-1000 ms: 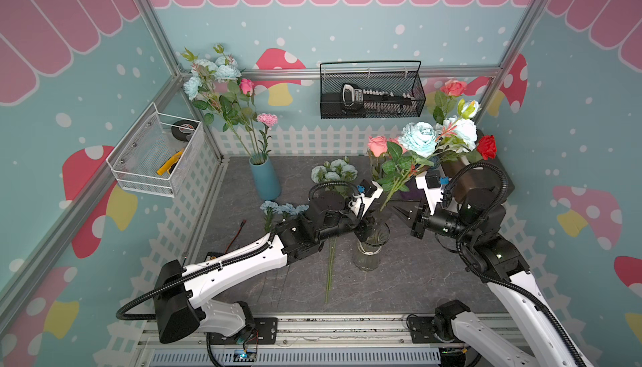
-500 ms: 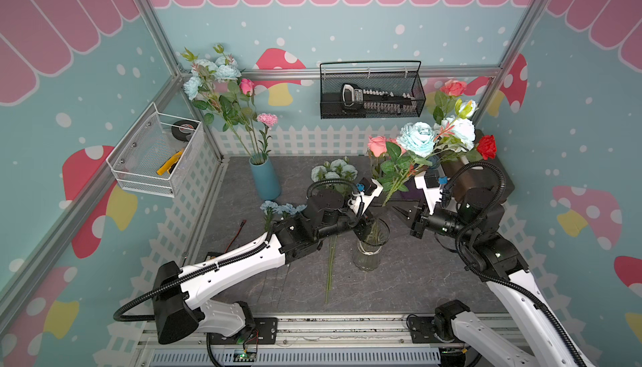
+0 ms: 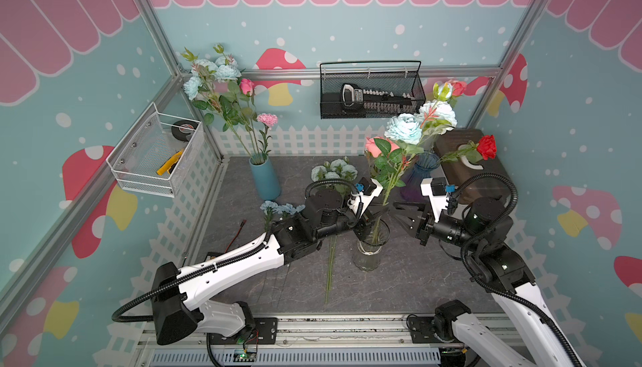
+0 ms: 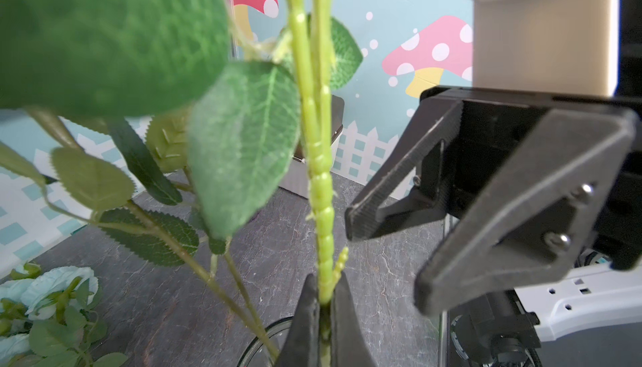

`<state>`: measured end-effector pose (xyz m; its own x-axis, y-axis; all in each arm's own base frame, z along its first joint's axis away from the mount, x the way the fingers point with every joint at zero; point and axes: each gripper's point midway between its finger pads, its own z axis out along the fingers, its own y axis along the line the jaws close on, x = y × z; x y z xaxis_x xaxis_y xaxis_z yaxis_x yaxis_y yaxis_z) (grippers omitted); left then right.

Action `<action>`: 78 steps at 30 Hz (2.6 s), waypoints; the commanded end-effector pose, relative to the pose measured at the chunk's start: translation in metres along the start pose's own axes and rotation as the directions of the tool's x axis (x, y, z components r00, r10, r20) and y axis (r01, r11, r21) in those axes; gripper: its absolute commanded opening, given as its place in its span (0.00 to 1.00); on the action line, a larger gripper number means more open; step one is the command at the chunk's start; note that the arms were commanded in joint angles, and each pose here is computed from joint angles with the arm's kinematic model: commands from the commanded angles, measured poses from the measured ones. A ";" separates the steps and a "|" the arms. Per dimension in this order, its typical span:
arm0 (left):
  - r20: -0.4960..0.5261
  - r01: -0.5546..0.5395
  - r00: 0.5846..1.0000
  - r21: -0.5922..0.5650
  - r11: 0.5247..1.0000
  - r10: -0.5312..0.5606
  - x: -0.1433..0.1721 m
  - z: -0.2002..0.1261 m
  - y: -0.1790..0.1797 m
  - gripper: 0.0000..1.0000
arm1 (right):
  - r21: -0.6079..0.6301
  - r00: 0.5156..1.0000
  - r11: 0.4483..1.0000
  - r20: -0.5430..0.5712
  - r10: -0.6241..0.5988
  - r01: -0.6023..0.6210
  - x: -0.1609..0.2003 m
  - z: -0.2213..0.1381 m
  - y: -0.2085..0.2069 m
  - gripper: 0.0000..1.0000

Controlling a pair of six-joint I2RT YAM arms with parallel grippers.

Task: Pick out blue flowers from the vase
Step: Pick up the flower from the vase, then place the flower at the center of the board.

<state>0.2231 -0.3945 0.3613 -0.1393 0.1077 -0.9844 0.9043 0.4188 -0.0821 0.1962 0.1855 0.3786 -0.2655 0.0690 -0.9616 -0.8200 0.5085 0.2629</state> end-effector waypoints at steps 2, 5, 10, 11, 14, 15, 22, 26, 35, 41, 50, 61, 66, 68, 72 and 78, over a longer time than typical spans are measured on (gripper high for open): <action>0.101 -0.031 0.994 -0.013 0.999 0.032 -0.035 -0.020 -0.003 0.00 | 0.052 1.000 0.999 0.026 -0.015 0.014 0.007 -0.006 -0.005 0.51; 0.115 -0.040 0.993 -0.011 0.999 0.041 -0.044 -0.025 -0.004 0.00 | 0.081 0.999 0.997 0.047 -0.005 0.001 0.013 -0.009 -0.010 0.59; 0.134 -0.055 0.989 -0.020 0.998 0.058 -0.063 -0.034 -0.006 0.00 | 0.110 0.998 0.994 0.053 0.016 -0.022 0.024 -0.009 -0.018 0.63; 0.139 -0.061 0.988 -0.028 0.998 0.064 -0.069 -0.038 -0.005 0.00 | 0.122 0.998 0.992 0.054 0.018 -0.024 0.027 -0.010 -0.021 0.63; 0.158 -0.084 0.983 -0.033 0.996 0.088 -0.089 -0.049 -0.007 0.00 | 0.166 0.995 0.986 0.102 0.010 -0.027 0.029 -0.019 -0.024 0.62; 0.165 -0.093 0.981 -0.030 0.995 0.097 -0.096 -0.054 -0.009 0.00 | 0.172 0.992 0.985 0.127 0.001 -0.023 0.028 -0.023 -0.023 0.63; 0.235 -0.133 0.962 -0.033 0.991 0.137 -0.156 -0.098 -0.021 0.00 | 0.249 0.981 0.968 0.190 -0.026 -0.023 0.031 -0.039 -0.029 0.68; 0.230 -0.112 0.965 -0.079 0.991 0.127 -0.175 -0.121 -0.016 0.00 | 0.373 0.980 0.924 0.199 0.010 -0.086 0.051 -0.044 -0.058 0.69; 0.114 -0.037 0.990 -0.319 0.947 0.077 -0.164 -0.153 0.026 0.00 | 0.571 0.974 0.803 0.224 0.042 -0.167 0.096 -0.059 -0.107 0.73; 0.023 -0.004 1.000 -0.556 0.831 0.021 -0.135 -0.188 0.067 0.00 | 0.640 0.980 0.752 0.192 0.046 -0.160 0.128 -0.060 -0.129 0.71; -0.066 0.111 0.977 -0.656 0.747 -0.203 -0.054 -0.207 0.106 0.00 | 0.728 0.983 0.667 0.177 0.041 -0.159 0.176 -0.067 -0.159 0.70; -0.245 0.349 0.803 -0.546 0.762 -0.544 0.082 -0.131 0.147 0.00 | 0.724 0.984 0.672 0.173 0.040 -0.155 0.178 -0.066 -0.158 0.70; -0.306 0.390 0.735 -0.539 0.747 -0.605 0.123 -0.109 0.163 0.00 | 0.723 0.984 0.673 0.173 0.042 -0.156 0.179 -0.066 -0.158 0.70; -0.305 0.440 0.712 -0.507 0.741 -0.632 0.134 -0.097 0.170 0.00 | 0.723 0.984 0.673 0.173 0.043 -0.156 0.180 -0.066 -0.158 0.70; -0.319 0.506 0.667 -0.469 0.724 -0.673 0.155 -0.073 0.185 0.00 | 0.724 0.984 0.671 0.174 0.043 -0.158 0.179 -0.066 -0.158 0.70; -0.348 0.581 0.624 -0.391 0.714 -0.699 0.175 -0.042 0.198 0.00 | 0.726 0.984 0.669 0.172 0.045 -0.157 0.180 -0.066 -0.159 0.71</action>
<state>0.3487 -0.2365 0.1597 -0.8853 0.1015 -0.4537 0.3442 0.7991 -0.4929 0.2445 0.0606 0.1663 -0.2327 0.2356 -0.9436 -0.1370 0.9526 0.2717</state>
